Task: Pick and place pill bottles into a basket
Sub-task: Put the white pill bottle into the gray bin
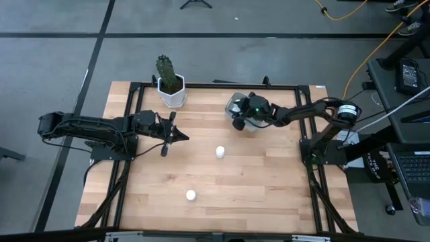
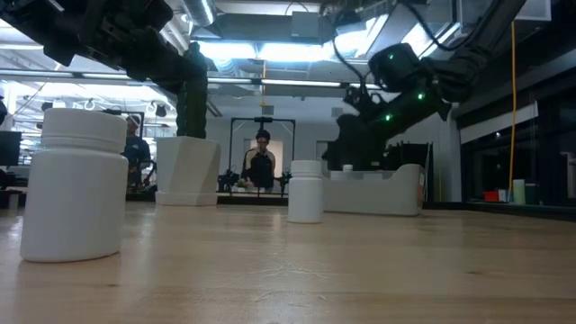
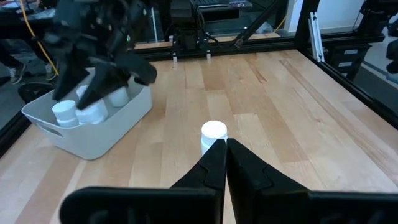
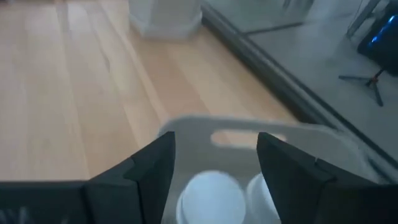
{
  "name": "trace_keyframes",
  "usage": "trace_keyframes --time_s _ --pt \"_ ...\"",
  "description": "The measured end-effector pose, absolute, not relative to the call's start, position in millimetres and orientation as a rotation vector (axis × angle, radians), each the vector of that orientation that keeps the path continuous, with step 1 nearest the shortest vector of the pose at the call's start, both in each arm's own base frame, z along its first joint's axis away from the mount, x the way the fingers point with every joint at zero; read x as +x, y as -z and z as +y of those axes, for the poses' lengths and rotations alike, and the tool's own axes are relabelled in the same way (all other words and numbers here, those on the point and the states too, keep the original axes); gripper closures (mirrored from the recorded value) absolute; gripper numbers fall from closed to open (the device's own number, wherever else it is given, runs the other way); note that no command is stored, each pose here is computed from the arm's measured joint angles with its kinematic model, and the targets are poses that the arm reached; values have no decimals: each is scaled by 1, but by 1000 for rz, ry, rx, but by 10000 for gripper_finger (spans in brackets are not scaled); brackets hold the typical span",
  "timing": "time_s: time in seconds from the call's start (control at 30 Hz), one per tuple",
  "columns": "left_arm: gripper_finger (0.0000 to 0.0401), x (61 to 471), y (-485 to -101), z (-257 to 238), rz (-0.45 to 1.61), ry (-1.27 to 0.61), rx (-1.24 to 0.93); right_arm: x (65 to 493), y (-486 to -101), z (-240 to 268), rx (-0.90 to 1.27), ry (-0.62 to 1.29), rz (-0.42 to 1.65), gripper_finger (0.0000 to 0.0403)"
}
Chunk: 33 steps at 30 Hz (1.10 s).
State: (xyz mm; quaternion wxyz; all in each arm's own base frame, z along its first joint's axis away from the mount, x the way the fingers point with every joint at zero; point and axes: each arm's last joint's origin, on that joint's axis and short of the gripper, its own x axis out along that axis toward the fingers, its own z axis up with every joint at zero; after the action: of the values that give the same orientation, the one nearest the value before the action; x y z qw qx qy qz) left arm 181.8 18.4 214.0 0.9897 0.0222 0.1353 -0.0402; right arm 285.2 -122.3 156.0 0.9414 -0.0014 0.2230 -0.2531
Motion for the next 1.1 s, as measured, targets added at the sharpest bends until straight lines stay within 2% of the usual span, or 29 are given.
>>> trace_keyframes --time_s 0.37,0.67,0.97,1.03,1.1 --pt "392 182 -214 18 271 81 45 282 -194 -105 -102 464 344 184" --pt "390 182 -214 18 271 81 45 282 -190 -98 -105 437 395 268" --pt "379 182 -214 18 271 79 45 285 -195 -81 -194 365 391 385" --pt "367 182 -214 18 271 79 45 287 -197 -76 -224 345 380 397" --pt "351 182 -214 18 270 79 45 287 -198 -73 -235 331 380 390"
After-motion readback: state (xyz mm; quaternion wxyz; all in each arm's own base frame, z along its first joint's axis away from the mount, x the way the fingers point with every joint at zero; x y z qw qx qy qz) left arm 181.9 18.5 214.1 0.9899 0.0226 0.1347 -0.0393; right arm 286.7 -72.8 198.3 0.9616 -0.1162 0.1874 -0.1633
